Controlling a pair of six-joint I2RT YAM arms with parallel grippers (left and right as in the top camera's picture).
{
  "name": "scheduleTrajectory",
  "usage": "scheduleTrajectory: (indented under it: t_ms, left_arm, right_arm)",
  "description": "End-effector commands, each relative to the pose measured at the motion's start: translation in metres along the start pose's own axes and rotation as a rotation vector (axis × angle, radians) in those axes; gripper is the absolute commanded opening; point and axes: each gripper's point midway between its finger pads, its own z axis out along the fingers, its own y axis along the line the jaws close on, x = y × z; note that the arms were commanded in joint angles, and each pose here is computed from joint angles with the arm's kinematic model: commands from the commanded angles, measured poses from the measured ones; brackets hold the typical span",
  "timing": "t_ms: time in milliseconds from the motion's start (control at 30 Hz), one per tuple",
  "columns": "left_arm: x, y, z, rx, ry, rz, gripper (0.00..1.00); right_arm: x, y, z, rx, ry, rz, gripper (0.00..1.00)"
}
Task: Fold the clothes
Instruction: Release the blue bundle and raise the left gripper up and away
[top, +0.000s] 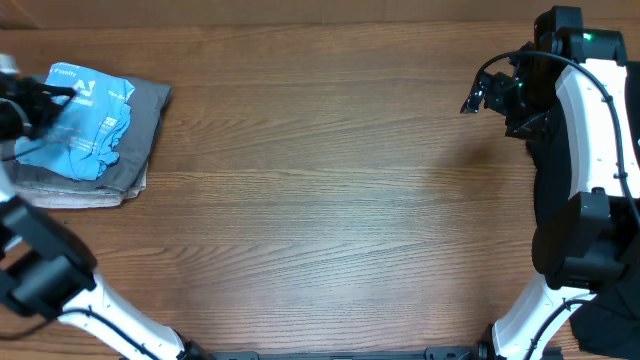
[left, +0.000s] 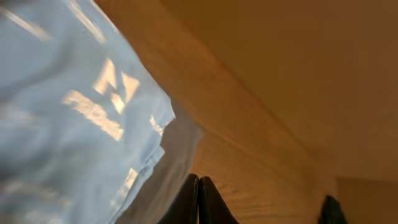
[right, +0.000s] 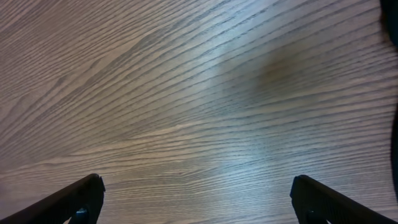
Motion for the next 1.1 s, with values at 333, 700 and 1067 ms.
scheduleTrajectory:
  t_ms: [333, 700, 1067]
  left_arm:
    - [0.029, 0.131, -0.016, -0.35, 0.069, -0.166, 0.04]
    - [0.013, 0.125, -0.055, -0.298, -0.013, -0.241, 0.04]
    - [-0.01, -0.109, -0.119, -0.208, -0.252, 0.124, 0.13]
  right_arm:
    - [-0.003, 0.001, -0.007, 0.001, -0.025, -0.013, 1.0]
    - [-0.003, 0.001, -0.007, 0.001, -0.025, -0.013, 1.0]
    - [-0.003, 0.001, -0.007, 0.001, -0.025, -0.013, 1.0]
